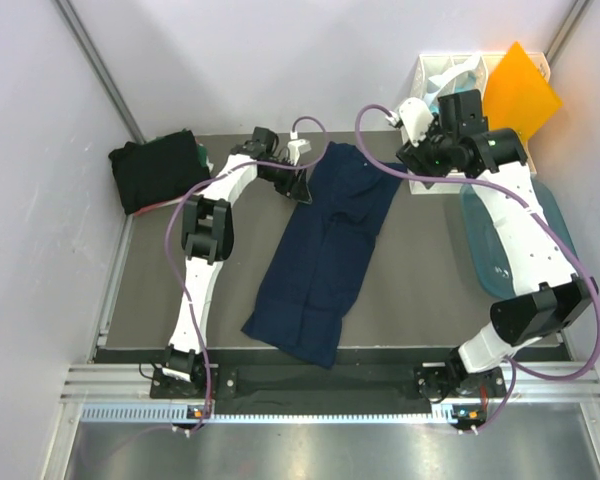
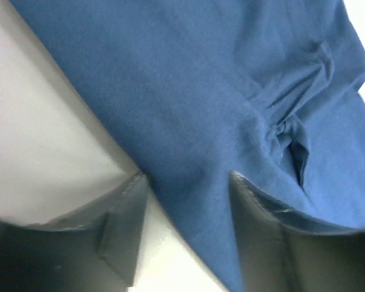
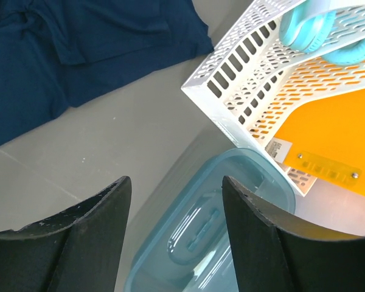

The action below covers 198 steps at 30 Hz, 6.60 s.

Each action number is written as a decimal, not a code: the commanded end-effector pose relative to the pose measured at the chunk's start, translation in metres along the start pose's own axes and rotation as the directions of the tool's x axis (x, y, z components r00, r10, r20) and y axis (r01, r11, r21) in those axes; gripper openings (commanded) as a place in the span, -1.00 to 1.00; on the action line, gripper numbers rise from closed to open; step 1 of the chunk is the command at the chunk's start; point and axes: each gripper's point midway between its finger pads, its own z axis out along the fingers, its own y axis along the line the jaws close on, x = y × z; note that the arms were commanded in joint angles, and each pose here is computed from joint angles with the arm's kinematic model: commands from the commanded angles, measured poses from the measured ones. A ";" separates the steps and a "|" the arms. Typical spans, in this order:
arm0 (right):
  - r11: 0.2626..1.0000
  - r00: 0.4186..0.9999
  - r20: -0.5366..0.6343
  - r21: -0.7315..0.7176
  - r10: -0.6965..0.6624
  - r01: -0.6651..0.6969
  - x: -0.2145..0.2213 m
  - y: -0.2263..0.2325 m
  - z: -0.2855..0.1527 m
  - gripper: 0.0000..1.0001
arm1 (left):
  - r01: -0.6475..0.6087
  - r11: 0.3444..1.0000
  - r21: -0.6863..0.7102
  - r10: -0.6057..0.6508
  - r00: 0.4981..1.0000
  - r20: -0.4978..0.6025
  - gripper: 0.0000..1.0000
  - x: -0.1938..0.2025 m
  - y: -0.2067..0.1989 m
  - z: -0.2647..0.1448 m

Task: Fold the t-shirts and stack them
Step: Rotate the tshirt 90 degrees, then grab the bottom of the folded rectangular tshirt with right arm, then fold the folded rectangular tshirt in 1/3 of the way

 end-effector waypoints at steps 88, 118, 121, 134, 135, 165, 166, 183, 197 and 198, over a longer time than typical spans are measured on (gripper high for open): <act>0.658 0.791 0.313 -0.441 -0.525 0.611 -0.011 0.505 0.065 0.49 | 0.291 0.408 -0.866 -0.074 0.955 0.286 0.98 0.030 0.029 -0.477; 0.691 0.837 0.160 -0.496 -0.523 0.526 0.057 0.499 0.087 -1.00 | 0.205 0.353 -0.913 -0.020 0.977 0.212 0.98 0.020 0.042 -0.497; 0.633 0.823 0.181 -0.557 -0.539 0.537 0.061 0.502 0.075 -1.00 | 0.198 0.346 -0.917 -0.017 0.979 0.205 0.98 0.019 0.043 -0.499; 0.281 0.758 0.327 -0.788 -0.564 0.548 0.060 0.476 -0.017 -1.00 | 0.203 0.324 -0.924 0.008 0.976 0.217 0.98 0.007 0.051 -0.508; 0.277 0.761 0.338 -0.787 -0.554 0.551 0.057 0.474 -0.021 -1.00 | 0.204 0.325 -0.924 0.007 0.976 0.217 0.98 0.007 0.052 -0.509; 0.414 0.473 0.364 -0.229 -0.803 0.881 -0.058 0.310 0.083 -1.00 | 0.259 0.334 -0.906 -0.061 0.965 0.254 0.98 0.022 0.044 -0.498; 0.423 0.471 0.367 -0.208 -0.802 0.882 -0.065 0.308 0.088 -1.00 | 0.263 0.338 -0.904 -0.063 0.964 0.256 0.98 0.022 0.045 -0.497; 0.463 0.456 0.281 -0.046 -0.845 0.885 -0.105 0.256 0.163 -1.00 | 0.307 0.366 -0.879 -0.111 0.952 0.287 0.98 0.035 0.058 -0.478; 0.499 0.476 0.284 0.014 -0.833 0.866 -0.121 0.244 0.176 -1.00 | 0.330 0.373 -0.867 -0.127 0.944 0.305 0.98 0.037 0.064 -0.473; 0.501 0.478 0.278 0.017 -0.833 0.865 -0.120 0.243 0.178 -1.00 | 0.334 0.376 -0.865 -0.130 0.943 0.307 0.98 0.037 0.065 -0.472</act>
